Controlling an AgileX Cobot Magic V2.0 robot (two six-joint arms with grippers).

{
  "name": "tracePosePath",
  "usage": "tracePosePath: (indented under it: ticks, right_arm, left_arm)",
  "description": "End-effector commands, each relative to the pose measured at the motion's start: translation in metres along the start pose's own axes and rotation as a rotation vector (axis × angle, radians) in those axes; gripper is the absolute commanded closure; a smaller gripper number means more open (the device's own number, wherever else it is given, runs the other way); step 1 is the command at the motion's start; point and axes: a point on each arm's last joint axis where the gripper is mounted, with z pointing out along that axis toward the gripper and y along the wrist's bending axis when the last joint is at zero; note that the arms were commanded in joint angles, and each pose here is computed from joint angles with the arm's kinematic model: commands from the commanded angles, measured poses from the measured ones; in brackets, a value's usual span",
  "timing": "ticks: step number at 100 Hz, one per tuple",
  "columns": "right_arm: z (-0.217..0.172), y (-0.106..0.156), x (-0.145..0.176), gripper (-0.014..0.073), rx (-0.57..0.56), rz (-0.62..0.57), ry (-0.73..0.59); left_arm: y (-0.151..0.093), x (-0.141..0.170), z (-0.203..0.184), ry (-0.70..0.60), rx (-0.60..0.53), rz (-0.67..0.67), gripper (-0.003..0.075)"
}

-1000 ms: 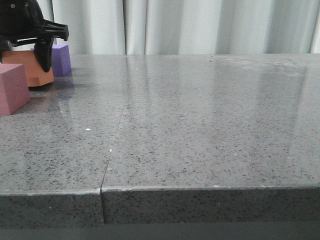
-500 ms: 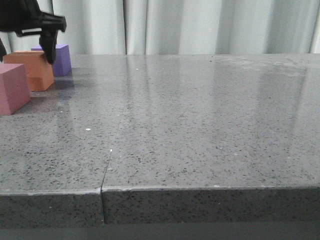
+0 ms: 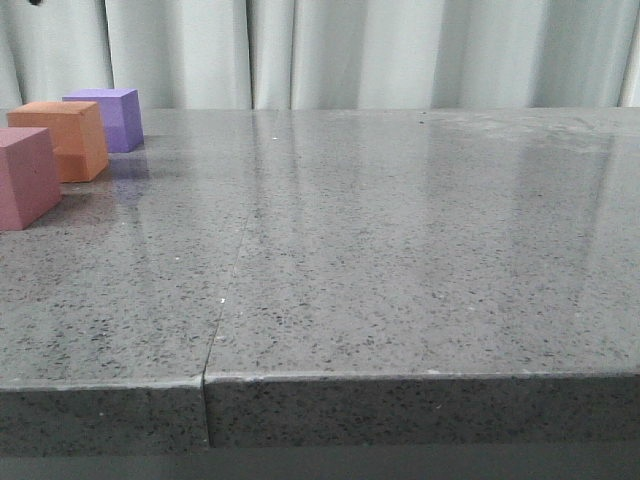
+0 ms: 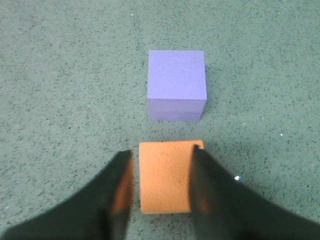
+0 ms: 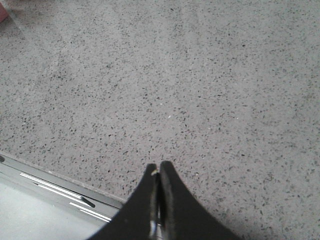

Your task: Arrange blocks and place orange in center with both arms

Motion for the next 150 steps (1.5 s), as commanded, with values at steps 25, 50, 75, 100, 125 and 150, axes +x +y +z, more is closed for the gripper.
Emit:
tracePosePath:
  ticks: [25,50,75,100,125,150]
  right_arm:
    - [-0.004,0.002,-0.013,0.0663,-0.009,-0.019,-0.087]
    - [-0.004,0.002,-0.013,0.0663,-0.009,-0.019,-0.087]
    - [-0.004,0.002,-0.013,0.0663,-0.009,-0.019,-0.087]
    - [-0.004,0.002,-0.013,0.0663,-0.009,-0.019,-0.087]
    - [-0.004,0.002,-0.013,0.0663,-0.009,-0.019,-0.087]
    - [-0.004,0.002,-0.013,0.0663,-0.009,-0.019,-0.087]
  left_arm:
    - [0.018,0.014,-0.059,-0.160,0.054,0.007,0.0741]
    - [0.032,0.048,-0.082,-0.177,0.068,0.012,0.0741]
    - [0.046,0.087,-0.097,-0.199,0.087,0.021,0.0741]
    - [0.060,0.122,-0.117,-0.234,0.105,0.008,0.0741]
    - [0.073,0.153,-0.129,-0.230,0.092,-0.004,0.0741]
    - [0.076,0.180,-0.127,-0.265,0.136,-0.014,0.0741]
